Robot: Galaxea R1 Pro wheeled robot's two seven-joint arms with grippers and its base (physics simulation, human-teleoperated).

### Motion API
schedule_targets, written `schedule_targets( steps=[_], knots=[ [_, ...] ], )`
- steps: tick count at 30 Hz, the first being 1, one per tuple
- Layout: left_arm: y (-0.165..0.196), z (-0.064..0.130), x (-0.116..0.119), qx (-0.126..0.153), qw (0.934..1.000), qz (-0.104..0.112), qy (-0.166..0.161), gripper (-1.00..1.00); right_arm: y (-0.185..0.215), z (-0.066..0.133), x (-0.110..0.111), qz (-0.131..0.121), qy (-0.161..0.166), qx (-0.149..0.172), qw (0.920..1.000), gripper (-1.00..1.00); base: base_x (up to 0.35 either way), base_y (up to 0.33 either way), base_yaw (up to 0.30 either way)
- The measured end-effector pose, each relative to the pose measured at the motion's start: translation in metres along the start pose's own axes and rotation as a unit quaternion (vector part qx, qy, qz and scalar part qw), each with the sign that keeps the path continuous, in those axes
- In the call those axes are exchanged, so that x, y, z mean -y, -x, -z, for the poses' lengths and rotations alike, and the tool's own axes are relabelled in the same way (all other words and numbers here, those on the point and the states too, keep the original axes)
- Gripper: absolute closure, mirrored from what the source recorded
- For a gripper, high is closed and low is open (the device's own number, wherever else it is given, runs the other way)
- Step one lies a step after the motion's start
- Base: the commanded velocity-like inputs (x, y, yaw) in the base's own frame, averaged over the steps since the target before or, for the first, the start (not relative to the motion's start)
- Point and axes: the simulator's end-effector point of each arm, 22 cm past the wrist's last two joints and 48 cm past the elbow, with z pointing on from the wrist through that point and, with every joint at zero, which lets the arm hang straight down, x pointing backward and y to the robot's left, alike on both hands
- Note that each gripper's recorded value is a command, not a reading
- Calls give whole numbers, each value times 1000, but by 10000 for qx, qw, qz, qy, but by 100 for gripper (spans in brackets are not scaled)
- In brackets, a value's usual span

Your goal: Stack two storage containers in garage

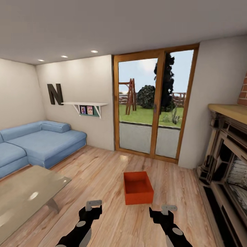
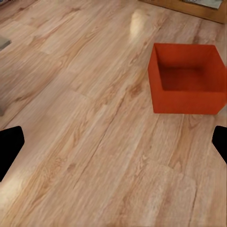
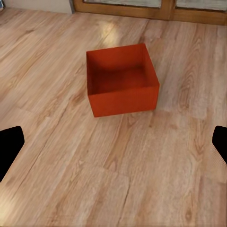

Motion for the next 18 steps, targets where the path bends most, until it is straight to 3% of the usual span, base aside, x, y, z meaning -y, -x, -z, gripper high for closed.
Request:
schedule_targets(
  steps=[18],
  knots=[
    [0, 0, 0, 0, 10000, 0, -6, -100, 0, 0, 0, -3, -1, 0, 10000, -100, 309, -198, 0]
  ],
)
